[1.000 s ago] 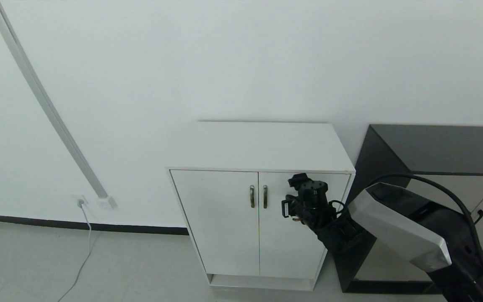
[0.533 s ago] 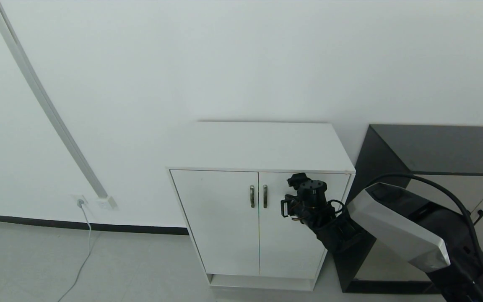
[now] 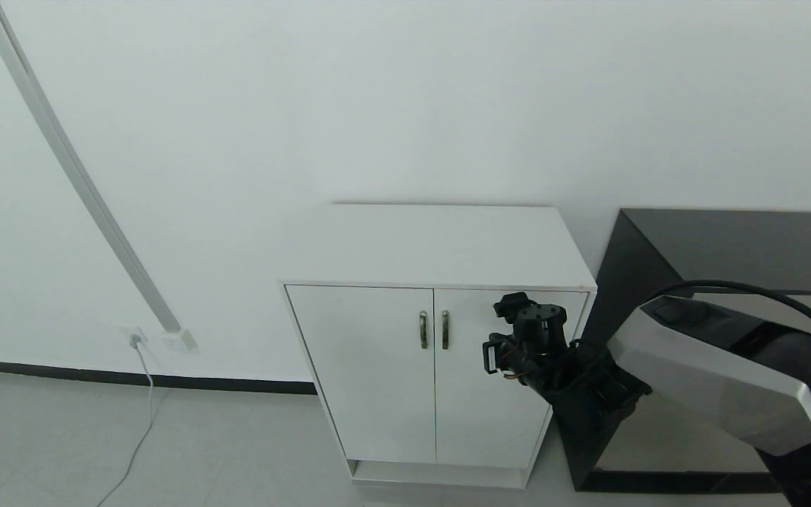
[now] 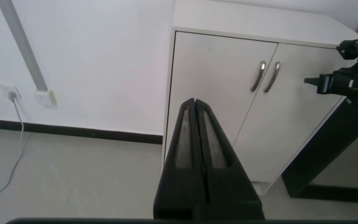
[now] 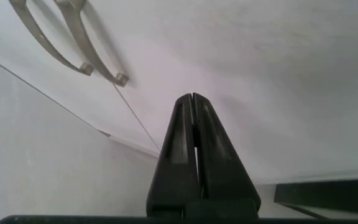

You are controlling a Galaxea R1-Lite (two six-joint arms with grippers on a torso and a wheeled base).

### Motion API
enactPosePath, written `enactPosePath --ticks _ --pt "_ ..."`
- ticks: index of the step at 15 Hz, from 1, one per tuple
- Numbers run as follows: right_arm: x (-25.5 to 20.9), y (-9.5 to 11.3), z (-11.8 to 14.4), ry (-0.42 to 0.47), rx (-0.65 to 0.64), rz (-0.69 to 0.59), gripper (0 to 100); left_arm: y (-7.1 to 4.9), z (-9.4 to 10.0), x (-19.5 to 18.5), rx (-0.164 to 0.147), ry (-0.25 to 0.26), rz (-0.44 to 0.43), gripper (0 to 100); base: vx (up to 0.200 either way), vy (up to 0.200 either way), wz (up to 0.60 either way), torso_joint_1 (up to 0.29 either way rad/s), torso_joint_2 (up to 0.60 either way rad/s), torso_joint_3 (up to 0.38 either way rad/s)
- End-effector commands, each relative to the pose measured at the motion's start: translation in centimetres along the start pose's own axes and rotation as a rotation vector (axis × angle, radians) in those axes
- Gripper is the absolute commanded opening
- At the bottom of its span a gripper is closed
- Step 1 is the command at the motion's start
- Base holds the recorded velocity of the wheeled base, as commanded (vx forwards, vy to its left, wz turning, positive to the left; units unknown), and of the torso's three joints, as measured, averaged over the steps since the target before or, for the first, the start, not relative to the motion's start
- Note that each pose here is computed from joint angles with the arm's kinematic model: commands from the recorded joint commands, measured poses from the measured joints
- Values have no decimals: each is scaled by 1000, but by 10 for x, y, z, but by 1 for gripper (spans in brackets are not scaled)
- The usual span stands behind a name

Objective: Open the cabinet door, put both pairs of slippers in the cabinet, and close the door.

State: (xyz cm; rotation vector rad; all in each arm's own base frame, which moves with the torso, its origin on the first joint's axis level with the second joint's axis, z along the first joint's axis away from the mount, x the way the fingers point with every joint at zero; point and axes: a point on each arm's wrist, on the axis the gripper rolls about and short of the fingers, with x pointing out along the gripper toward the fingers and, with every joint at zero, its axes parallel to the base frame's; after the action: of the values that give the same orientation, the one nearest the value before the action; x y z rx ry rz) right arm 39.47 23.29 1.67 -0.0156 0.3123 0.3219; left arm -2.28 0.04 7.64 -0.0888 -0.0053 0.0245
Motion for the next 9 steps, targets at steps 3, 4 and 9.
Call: enactPosePath --ticks 3,4,9 --pt "-62 -11 43 -53 12 -37 0 0 0 0 -2 1 1 0 0 0 0 0 0 0" --pt "-78 -16 50 -58 15 -46 0 0 0 0 -2 1 1 0 0 0 0 0 0 0" --pt "-140 -49 69 -84 0 -199 0 0 0 0 -3 1 1 0 0 0 0 0 0 0"
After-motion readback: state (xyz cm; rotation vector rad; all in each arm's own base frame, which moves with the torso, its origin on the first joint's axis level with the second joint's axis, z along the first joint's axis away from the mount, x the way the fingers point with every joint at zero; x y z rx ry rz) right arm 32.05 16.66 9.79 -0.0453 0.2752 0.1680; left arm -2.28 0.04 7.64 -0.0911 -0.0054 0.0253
